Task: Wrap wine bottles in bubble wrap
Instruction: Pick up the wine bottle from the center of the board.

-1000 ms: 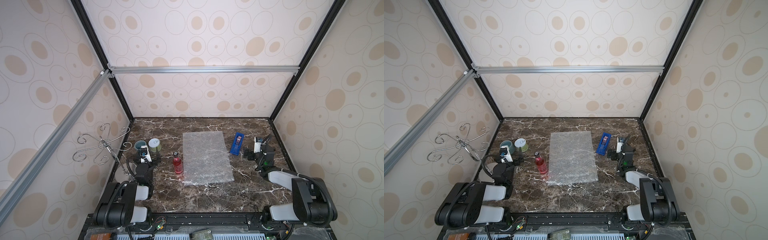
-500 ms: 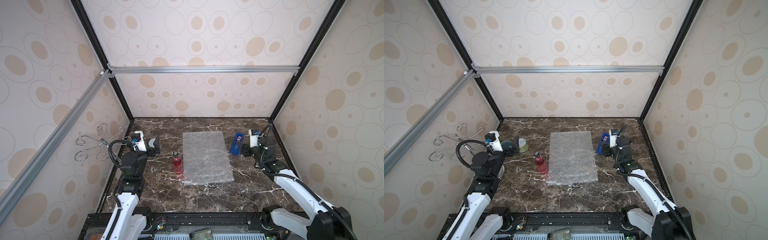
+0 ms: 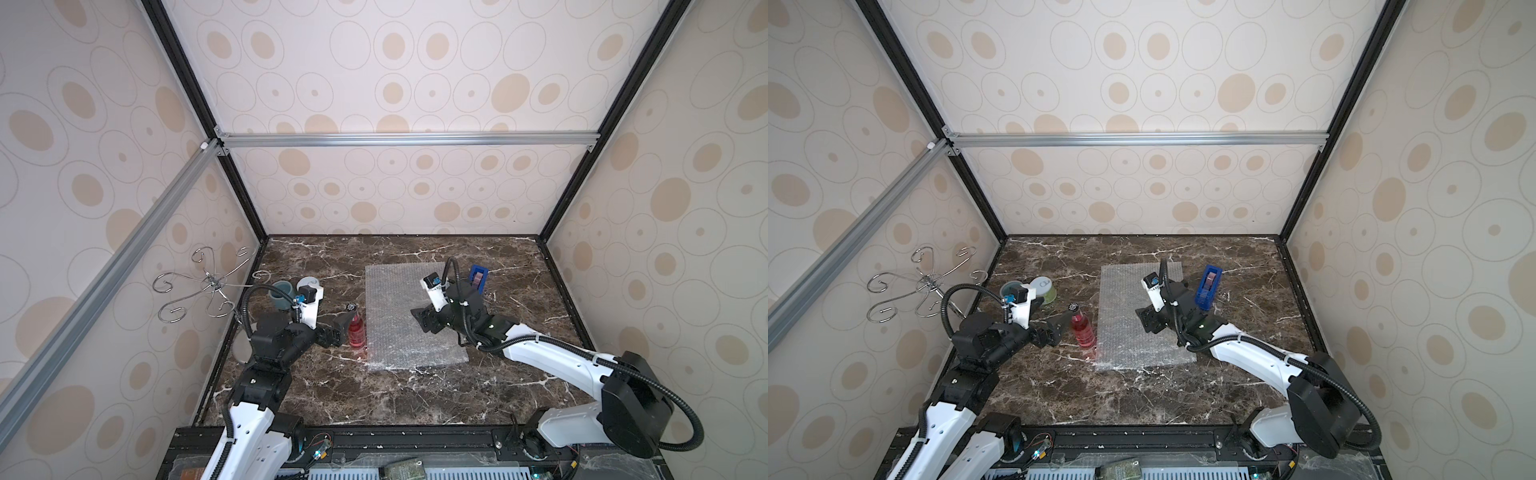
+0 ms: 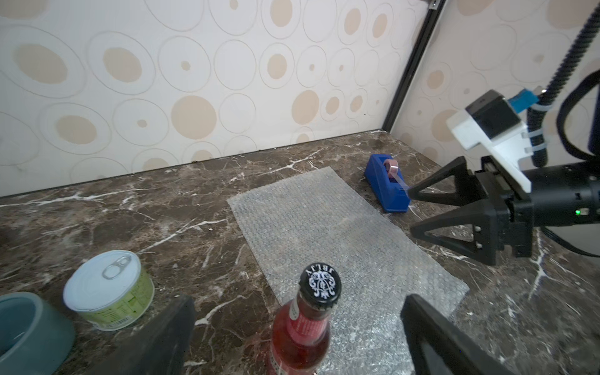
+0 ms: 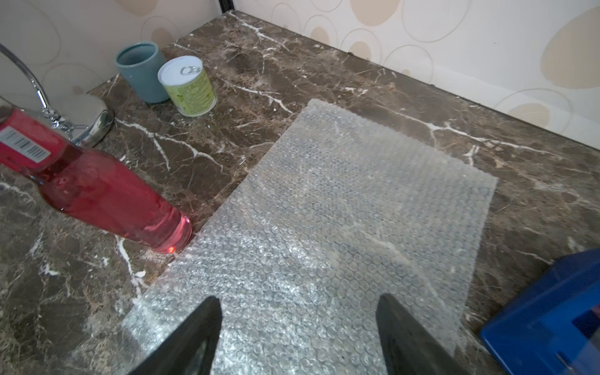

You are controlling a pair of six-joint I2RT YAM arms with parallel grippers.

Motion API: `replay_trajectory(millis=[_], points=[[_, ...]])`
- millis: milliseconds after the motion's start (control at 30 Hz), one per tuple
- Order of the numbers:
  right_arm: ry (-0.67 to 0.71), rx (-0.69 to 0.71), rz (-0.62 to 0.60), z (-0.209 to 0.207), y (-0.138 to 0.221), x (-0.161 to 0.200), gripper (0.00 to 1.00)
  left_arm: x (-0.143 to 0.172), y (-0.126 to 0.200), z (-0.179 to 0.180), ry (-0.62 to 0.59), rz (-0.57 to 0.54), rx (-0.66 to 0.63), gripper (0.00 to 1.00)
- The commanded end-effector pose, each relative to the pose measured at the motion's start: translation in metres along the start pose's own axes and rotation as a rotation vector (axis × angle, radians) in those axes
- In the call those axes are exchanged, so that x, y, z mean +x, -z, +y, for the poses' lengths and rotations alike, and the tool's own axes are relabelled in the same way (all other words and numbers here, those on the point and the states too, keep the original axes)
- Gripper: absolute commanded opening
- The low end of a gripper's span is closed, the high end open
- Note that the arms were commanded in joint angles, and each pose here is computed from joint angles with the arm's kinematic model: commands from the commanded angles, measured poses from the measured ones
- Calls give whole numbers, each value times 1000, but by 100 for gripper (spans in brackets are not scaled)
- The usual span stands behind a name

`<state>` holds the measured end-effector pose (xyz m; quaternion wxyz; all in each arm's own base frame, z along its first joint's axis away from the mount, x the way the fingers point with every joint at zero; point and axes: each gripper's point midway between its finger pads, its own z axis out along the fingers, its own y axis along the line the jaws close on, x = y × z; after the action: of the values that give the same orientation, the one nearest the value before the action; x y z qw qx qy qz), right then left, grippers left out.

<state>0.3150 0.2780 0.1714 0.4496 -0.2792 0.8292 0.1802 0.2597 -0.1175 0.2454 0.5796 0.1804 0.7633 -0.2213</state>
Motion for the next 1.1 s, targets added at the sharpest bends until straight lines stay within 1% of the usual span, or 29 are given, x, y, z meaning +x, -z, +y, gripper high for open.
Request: replay_trajectory(millis=[0, 100, 167, 233, 333, 433, 567, 600, 767, 833, 967, 1067], points=[[15, -46, -47, 17, -2, -18, 78, -4, -4, -10, -51, -22, 46, 99], [29, -72, -26, 28, -8, -11, 78, 3, -17, -11, -53, 1, 52, 90], [35, -89, -16, 34, -10, -7, 79, 5, -26, -6, -54, 1, 19, 83], [35, -101, -13, 38, -12, -5, 79, 8, -32, -4, -56, -10, 5, 79], [34, -114, -11, 42, -13, -3, 79, 12, -41, -4, -46, -26, 15, 73], [34, -136, -4, 47, -16, 1, 79, 18, -54, -7, -32, -6, 35, 65], [28, -170, 4, 54, -22, 4, 79, 25, -65, -9, -20, 28, 48, 48], [29, -182, 3, 57, -23, 4, 79, 19, -67, -9, -24, 4, 50, 44], [40, -255, -3, 75, -30, 6, 80, 15, -68, -9, -25, -9, 44, 18], [50, -281, -4, 81, -32, 5, 81, 11, -67, -8, -26, -18, 39, 9], [70, -339, -17, 95, -35, 3, 82, -2, -63, -7, -19, -55, 23, 1], [94, -390, -31, 106, -34, -2, 82, -19, -60, -6, 3, -91, 9, 0]])
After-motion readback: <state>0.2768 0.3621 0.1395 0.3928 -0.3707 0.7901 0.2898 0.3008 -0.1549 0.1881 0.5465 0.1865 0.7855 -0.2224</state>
